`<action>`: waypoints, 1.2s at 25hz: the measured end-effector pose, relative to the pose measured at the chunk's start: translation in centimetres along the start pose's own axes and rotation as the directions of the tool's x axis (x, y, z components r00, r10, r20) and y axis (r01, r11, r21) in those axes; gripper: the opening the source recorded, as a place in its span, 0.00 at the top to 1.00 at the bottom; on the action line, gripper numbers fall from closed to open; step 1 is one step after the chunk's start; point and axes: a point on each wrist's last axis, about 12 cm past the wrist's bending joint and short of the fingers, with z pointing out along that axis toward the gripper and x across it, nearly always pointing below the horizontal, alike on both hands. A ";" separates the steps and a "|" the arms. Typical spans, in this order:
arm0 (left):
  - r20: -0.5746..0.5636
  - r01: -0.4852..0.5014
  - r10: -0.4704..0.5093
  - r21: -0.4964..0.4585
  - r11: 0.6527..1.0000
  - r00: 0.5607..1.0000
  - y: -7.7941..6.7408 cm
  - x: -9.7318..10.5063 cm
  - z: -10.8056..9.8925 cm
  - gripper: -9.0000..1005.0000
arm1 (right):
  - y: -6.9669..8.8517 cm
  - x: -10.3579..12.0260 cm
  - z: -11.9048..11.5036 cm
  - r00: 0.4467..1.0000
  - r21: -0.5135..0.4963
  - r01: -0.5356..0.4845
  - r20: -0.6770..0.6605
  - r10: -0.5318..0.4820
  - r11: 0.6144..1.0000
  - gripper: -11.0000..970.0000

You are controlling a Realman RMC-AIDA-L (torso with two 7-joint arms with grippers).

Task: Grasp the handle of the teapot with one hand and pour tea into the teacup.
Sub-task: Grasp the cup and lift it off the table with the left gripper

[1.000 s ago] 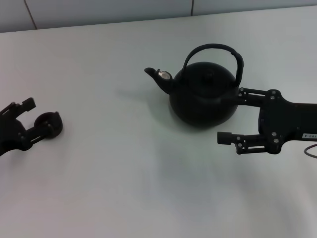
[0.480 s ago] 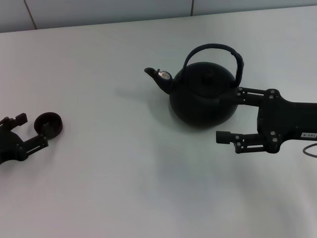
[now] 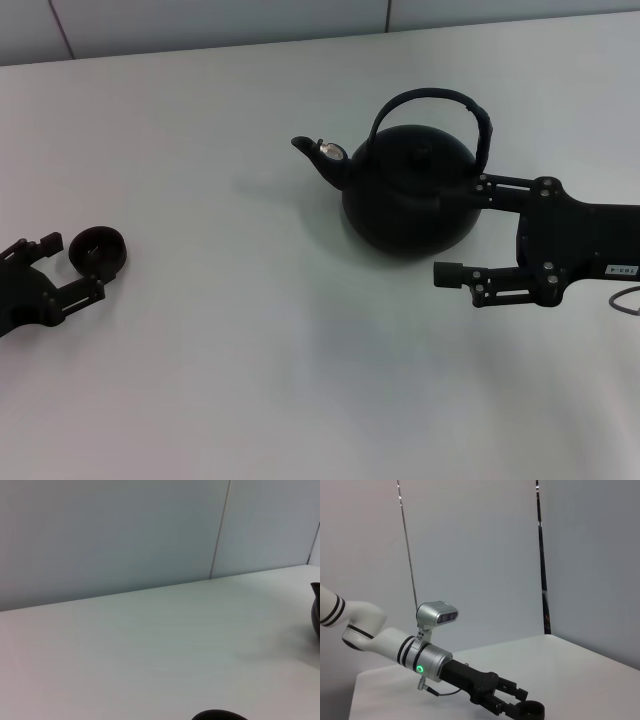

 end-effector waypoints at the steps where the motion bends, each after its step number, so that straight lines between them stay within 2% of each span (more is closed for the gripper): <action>1: -0.001 0.000 0.000 0.001 1.000 1.000 0.0 0.0 0.1 0.22 | 0.0 0.0 0.0 1.000 0.000 0.000 0.000 0.000 1.000 0.16; 30: -0.029 -0.001 0.001 -0.004 1.000 1.000 0.0 -0.1 1.2 0.26 | -0.1 -0.1 0.1 1.000 -0.003 -0.010 0.001 0.010 1.000 0.16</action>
